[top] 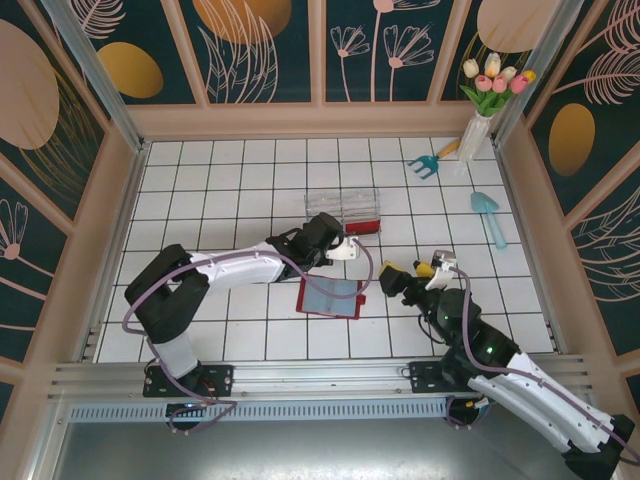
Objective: Take the credit cards out of the card holder
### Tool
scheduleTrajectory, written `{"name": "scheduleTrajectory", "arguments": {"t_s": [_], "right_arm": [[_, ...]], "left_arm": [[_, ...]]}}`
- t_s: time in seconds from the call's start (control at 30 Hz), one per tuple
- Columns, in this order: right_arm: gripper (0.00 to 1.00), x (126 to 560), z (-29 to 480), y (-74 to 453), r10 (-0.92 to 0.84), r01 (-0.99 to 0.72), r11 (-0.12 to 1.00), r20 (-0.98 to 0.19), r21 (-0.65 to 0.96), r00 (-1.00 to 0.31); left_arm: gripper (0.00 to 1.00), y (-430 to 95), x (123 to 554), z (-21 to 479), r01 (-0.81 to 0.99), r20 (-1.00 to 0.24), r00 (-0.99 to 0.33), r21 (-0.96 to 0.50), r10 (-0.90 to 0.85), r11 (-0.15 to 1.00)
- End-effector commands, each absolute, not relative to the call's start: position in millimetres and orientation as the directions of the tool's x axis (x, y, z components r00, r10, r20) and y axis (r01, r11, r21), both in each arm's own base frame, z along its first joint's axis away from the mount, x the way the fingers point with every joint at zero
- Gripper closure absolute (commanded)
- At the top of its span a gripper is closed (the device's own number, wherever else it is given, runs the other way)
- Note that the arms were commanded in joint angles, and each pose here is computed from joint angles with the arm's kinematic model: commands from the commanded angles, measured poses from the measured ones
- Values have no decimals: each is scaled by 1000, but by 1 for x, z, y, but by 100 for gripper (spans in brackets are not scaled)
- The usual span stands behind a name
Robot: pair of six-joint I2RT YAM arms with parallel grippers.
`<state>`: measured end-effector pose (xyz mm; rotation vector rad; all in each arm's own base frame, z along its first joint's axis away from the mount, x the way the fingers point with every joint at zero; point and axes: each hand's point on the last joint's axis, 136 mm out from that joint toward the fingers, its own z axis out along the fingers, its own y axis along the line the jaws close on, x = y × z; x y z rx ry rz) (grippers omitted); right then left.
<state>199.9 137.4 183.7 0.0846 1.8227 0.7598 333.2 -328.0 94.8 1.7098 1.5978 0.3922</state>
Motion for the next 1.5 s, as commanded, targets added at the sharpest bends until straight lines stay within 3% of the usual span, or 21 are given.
{"name": "scheduleTrajectory", "arguments": {"t_s": [0.0, 1.03, 1.2, 1.37, 1.47], "right_arm": [[1, 202, 188, 133, 425, -294, 793, -830, 534, -361], [1, 199, 175, 136, 411, -294, 791, -822, 536, -394], [1, 199, 175, 137, 408, -296, 792, -823, 535, -395], [1, 199, 174, 137, 406, -299, 790, -823, 535, -398], [1, 199, 174, 138, 406, -300, 790, -822, 536, -400]], "left_arm": [[100, -333, 341, 100, 708, -248, 185, 704, 951, 46], [100, -315, 365, 53, 769, -169, 35, 634, 985, 82], [80, -312, 371, 54, 762, -176, 12, 639, 984, 105], [68, -309, 378, 55, 751, -179, -5, 649, 984, 122], [68, -309, 381, 55, 743, -185, -15, 655, 983, 135]]}}
